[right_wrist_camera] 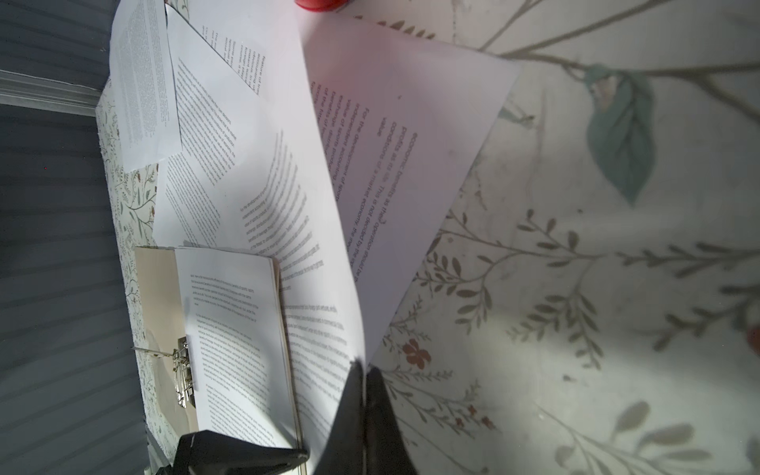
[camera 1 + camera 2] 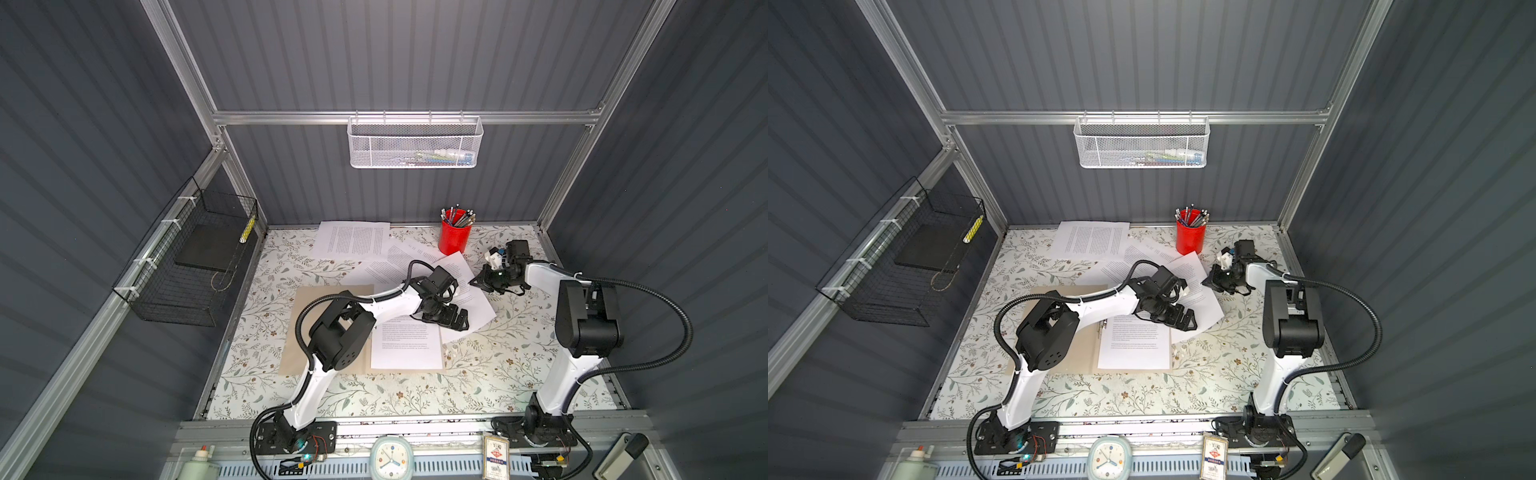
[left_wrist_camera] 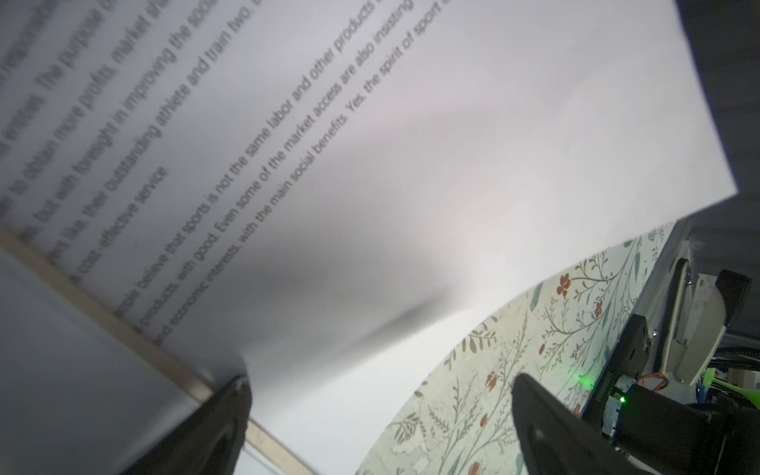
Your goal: Put the files into the folder
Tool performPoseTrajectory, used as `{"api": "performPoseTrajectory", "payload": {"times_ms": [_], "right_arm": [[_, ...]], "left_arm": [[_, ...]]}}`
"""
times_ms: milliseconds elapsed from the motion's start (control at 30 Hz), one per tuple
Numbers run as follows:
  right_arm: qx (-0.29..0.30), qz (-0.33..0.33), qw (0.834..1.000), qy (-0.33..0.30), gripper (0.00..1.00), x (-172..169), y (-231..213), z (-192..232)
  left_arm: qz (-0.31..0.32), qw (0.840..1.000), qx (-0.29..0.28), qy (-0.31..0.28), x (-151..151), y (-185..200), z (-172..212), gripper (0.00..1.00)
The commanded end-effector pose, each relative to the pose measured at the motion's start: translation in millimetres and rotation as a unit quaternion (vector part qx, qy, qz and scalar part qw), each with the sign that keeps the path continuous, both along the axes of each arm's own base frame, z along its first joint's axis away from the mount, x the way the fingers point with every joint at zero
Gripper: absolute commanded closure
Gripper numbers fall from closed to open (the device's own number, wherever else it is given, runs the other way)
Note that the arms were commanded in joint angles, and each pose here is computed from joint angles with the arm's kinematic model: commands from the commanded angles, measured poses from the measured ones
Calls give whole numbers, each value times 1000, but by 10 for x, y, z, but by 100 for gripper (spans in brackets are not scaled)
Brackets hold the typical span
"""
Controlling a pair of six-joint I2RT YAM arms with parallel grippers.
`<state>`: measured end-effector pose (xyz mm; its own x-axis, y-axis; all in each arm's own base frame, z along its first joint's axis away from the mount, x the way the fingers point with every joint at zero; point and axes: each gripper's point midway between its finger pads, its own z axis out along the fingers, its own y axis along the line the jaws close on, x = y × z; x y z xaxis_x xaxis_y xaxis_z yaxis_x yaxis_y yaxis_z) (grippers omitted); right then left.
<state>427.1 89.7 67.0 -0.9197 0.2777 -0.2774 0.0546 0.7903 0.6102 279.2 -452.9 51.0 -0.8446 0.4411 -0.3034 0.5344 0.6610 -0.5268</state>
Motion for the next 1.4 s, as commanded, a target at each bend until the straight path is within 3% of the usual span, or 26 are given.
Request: {"api": "performPoseTrajectory", "payload": {"times_ms": [0,133,267,333,500,667,833,967,1167,1367], "right_arm": [[-24,-21,999,-28,100,-86,-67,292],[-41,-45,997,-56,100,-208,-152,530],[-87,-78,990,-82,100,-308,-330,754],[-117,-102,984,-90,100,-399,-463,843],[-105,-105,980,-129,100,-532,-434,1169],[-117,-108,975,-154,100,-661,-419,1412],[-123,-102,970,-181,100,-788,-371,1617],[-113,-85,970,-197,100,-845,-217,1727],[-75,-35,977,-198,100,-798,297,1789],[42,65,974,-213,100,-838,1261,2125]], "left_arm": [[-12,1000,6,13,-74,108,45,0],[-26,996,-82,-16,-14,-140,624,0],[-45,983,-171,-55,-49,-247,1329,0],[-63,971,-214,-83,-124,-224,1696,0],[-51,944,-269,-186,-220,83,2334,0],[43,933,-201,-296,-88,689,2357,0],[154,914,-79,-367,62,1456,2058,0],[211,903,-2,-374,48,1934,1823,0],[261,895,38,-360,-12,2344,1625,0],[273,895,52,-348,44,2401,1550,0]]}}
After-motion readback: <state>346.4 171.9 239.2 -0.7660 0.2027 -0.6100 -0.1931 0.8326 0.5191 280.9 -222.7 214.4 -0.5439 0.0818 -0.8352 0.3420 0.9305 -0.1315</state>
